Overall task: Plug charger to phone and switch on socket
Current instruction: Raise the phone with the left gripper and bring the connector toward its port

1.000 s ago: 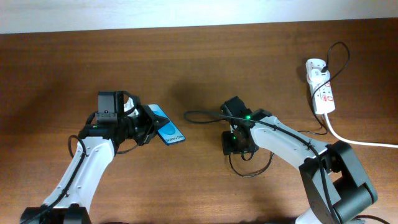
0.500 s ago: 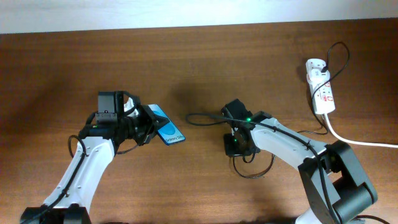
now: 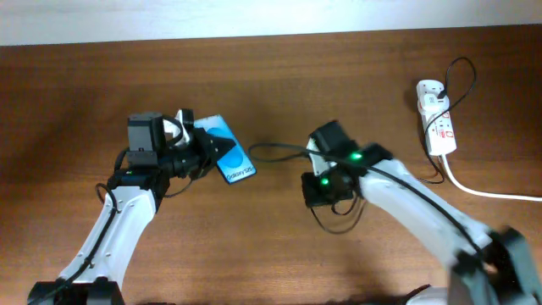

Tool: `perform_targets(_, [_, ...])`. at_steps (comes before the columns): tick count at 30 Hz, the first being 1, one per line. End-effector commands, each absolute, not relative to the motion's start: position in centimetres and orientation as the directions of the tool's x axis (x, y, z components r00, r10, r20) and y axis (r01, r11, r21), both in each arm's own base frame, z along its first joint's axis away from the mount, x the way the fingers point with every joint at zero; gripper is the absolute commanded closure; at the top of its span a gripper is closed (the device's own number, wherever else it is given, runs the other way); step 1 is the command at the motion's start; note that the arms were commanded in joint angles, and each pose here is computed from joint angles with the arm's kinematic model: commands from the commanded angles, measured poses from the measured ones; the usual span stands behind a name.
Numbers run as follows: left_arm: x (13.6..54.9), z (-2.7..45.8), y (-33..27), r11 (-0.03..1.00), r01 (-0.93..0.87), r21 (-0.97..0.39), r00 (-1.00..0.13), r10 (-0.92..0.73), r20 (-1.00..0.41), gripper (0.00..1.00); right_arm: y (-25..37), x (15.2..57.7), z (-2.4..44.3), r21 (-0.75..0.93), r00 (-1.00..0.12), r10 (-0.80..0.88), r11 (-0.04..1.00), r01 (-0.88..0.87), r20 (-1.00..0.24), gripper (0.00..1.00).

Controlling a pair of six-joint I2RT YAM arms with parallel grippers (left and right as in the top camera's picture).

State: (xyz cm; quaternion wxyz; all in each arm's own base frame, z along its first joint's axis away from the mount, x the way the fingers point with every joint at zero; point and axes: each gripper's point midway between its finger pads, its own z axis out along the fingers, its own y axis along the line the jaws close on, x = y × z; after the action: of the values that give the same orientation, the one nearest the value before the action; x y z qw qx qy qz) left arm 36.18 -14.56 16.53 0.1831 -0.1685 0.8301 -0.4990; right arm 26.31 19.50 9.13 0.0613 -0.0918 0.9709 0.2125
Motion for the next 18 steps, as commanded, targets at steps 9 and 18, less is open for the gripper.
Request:
perform_targets(9, [36.4, 27.9, -17.4, 0.237, 0.505, -0.83, -0.778, -0.292, -0.557, 1.0, 25.5, 19.0, 24.7, 0.71, -0.747, -0.358, 0.256, -0.656, -0.561, 0.96])
perform_targets(18, [34.7, 31.1, -17.9, 0.097, 0.495, -0.864, -0.824, -0.264, -0.501, 1.0, 28.9, 20.0, 25.7, 0.638, -0.62, -0.356, 0.083, -0.766, -0.699, 0.96])
